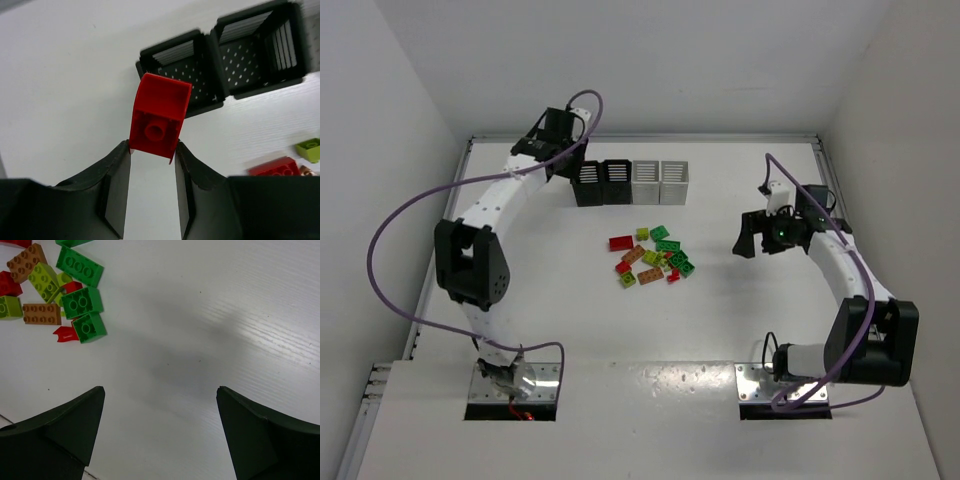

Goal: Sort the legos into containers by color

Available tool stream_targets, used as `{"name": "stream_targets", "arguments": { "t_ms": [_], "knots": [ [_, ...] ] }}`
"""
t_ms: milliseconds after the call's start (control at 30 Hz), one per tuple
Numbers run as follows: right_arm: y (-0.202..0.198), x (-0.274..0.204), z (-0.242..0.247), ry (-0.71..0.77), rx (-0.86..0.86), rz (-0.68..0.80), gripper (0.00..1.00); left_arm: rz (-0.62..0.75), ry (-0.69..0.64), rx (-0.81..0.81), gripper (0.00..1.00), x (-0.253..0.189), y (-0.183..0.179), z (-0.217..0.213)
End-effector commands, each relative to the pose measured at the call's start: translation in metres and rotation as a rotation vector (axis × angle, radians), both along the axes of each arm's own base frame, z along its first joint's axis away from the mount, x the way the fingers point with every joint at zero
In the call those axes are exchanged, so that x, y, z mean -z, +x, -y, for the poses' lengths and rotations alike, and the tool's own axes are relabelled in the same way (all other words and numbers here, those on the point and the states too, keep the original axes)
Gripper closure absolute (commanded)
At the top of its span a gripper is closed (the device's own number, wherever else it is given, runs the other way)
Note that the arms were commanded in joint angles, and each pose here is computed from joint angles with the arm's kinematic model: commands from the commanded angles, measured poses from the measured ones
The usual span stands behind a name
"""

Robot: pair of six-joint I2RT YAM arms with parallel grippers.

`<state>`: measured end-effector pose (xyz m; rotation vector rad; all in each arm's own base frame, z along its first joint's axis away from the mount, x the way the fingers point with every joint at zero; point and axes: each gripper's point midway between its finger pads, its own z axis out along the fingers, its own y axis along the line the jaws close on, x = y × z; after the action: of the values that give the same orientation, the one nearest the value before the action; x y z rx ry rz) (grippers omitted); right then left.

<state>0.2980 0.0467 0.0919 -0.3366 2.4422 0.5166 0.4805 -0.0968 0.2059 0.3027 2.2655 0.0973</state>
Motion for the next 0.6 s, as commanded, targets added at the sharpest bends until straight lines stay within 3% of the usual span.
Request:
{"name": "stream_targets", "arguments": {
  "t_ms": [0,567],
  "knots": [
    [0.008,-0.014,-0.009,0.032,-0.022,0.028,0.06,-0.056,-0.041,-0.005,0.9,0.015,0.005,-0.002],
    [0.003,-0.004,-0.027,0.041,-0.054,-0.003,0.06,-0.067,-0.058,0.006,0.88,0.029,0.035,0.005]
  ]
}}
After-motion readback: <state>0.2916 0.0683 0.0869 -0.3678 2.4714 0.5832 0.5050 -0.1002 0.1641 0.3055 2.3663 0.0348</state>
